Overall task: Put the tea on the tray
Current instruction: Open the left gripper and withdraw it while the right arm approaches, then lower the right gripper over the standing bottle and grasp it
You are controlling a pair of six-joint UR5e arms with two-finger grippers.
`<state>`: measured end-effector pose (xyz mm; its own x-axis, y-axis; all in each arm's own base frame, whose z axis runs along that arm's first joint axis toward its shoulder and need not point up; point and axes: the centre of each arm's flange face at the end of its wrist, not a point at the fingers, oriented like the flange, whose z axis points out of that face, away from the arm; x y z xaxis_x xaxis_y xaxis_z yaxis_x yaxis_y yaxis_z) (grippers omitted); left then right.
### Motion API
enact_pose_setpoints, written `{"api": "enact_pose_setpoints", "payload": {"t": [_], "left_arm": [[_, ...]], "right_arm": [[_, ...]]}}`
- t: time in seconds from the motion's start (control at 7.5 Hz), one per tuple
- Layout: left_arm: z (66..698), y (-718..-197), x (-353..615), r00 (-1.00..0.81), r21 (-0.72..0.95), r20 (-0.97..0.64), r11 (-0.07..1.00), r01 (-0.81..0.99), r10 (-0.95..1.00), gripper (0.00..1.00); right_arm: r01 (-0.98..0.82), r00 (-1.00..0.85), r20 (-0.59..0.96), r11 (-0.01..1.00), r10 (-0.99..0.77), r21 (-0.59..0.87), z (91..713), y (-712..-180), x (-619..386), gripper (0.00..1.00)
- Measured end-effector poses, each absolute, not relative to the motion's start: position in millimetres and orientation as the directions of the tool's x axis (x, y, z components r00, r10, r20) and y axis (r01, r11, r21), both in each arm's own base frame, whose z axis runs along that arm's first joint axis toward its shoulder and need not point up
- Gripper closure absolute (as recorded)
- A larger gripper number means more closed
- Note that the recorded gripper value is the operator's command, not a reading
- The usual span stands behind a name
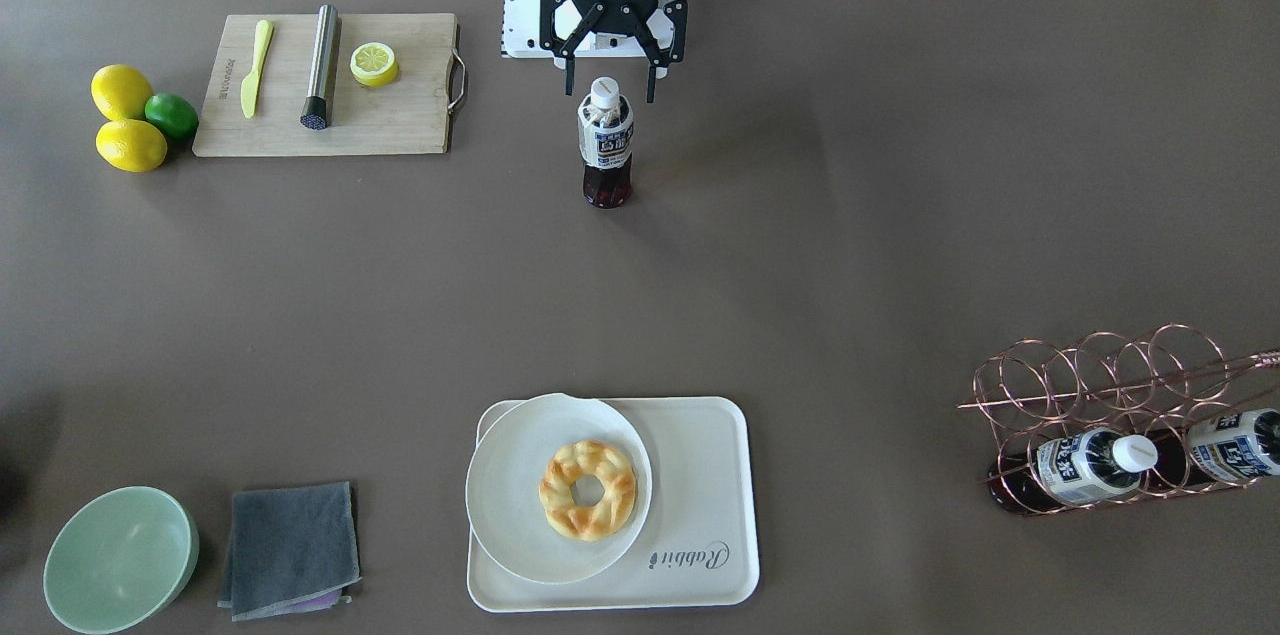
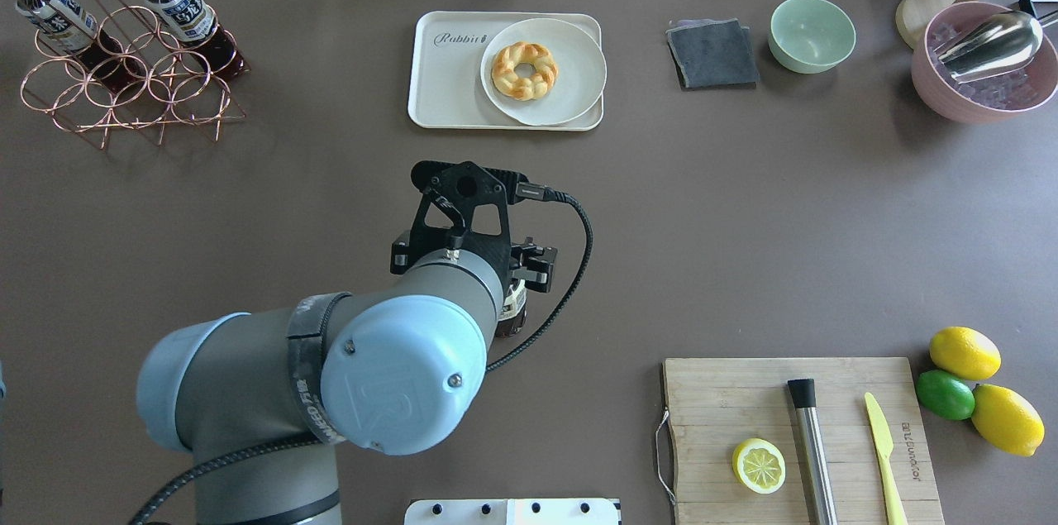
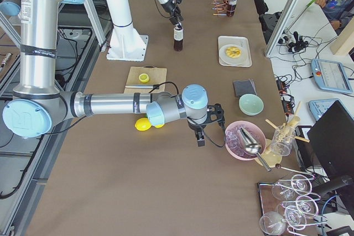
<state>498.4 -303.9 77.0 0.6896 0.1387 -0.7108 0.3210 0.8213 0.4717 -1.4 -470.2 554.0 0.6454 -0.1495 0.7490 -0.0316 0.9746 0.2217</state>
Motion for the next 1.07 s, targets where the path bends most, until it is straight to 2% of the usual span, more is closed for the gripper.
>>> {"api": "enact_pose_setpoints", "payload": {"t": [0.53,1.07], "left_arm": [[144.7,-415.1,378.5,0.743,0.462,-0.634,0.876,0.142,0.214,0.03],[258.7,-494.9,263.9,0.715,0.513,-0.612,0.858,0.034,0.338,0.03]], "right_arm": [[-0.178,0.521,0.852,0.983,0.056,0.044,402.6,-456.7,-101.8,0.00],[-0.200,0.432,0.874,0.968,0.224,-0.149,257.8,-371.0,-252.5,0.00]]}}
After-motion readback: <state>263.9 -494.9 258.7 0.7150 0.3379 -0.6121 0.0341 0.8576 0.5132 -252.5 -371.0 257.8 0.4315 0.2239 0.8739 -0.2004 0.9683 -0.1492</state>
